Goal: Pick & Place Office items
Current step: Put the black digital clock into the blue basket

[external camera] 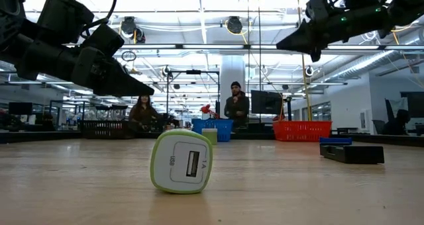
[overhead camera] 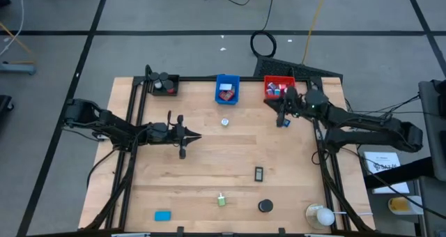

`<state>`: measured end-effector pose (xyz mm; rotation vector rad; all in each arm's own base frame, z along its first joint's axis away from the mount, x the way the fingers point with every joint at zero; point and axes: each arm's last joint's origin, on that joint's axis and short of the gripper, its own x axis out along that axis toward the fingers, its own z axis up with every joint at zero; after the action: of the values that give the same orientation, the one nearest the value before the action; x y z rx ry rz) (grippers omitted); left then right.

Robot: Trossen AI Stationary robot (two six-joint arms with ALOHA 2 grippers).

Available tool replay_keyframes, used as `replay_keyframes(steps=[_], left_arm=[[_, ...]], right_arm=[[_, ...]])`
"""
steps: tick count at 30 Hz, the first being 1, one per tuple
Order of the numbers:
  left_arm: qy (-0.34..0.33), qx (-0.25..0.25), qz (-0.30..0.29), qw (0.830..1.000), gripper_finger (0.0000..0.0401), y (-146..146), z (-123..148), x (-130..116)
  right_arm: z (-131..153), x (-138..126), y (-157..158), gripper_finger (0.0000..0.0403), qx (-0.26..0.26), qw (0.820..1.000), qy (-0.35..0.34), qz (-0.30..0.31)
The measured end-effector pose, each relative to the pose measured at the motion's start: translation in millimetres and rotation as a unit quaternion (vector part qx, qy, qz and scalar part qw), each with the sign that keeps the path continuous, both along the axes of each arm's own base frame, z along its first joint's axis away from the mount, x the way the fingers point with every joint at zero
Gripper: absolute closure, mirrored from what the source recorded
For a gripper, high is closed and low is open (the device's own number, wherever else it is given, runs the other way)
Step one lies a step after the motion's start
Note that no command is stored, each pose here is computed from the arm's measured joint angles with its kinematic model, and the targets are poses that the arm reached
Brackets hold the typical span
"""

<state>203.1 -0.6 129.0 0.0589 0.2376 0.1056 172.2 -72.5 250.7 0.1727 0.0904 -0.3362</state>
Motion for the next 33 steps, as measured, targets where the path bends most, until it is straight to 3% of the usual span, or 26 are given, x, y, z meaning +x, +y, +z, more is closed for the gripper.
replay_keyframes(steps=[5, 21, 27, 33], left_arm=[[0.0, -0.001, 0.0, 1.0, 0.0359, 0.0, -0.1, -0.1], [-0.007, -0.001, 0.0, 1.0, 0.0359, -0.1, 2.2, 1.8], [-0.027, -0.096, 0.017, 0.995, 0.0359, -1.6, 7.1, 6.6], [0.005, -0.114, 0.0, 0.993, 0.0359, -5.8, 15.5, 23.9]], right_arm=[[-9.3, 6.9, 16.8, 0.0402, 0.007, 0.999, 0.044, 0.021], [-21.6, 12.4, 90.9, 0.0403, -0.047, 0.989, 0.113, 0.085], [-22.3, 8.8, 107.7, 0.0403, -0.063, 0.987, 0.117, 0.093], [-22.7, 6.8, 114.9, 0.0403, -0.071, 0.987, 0.117, 0.079]])
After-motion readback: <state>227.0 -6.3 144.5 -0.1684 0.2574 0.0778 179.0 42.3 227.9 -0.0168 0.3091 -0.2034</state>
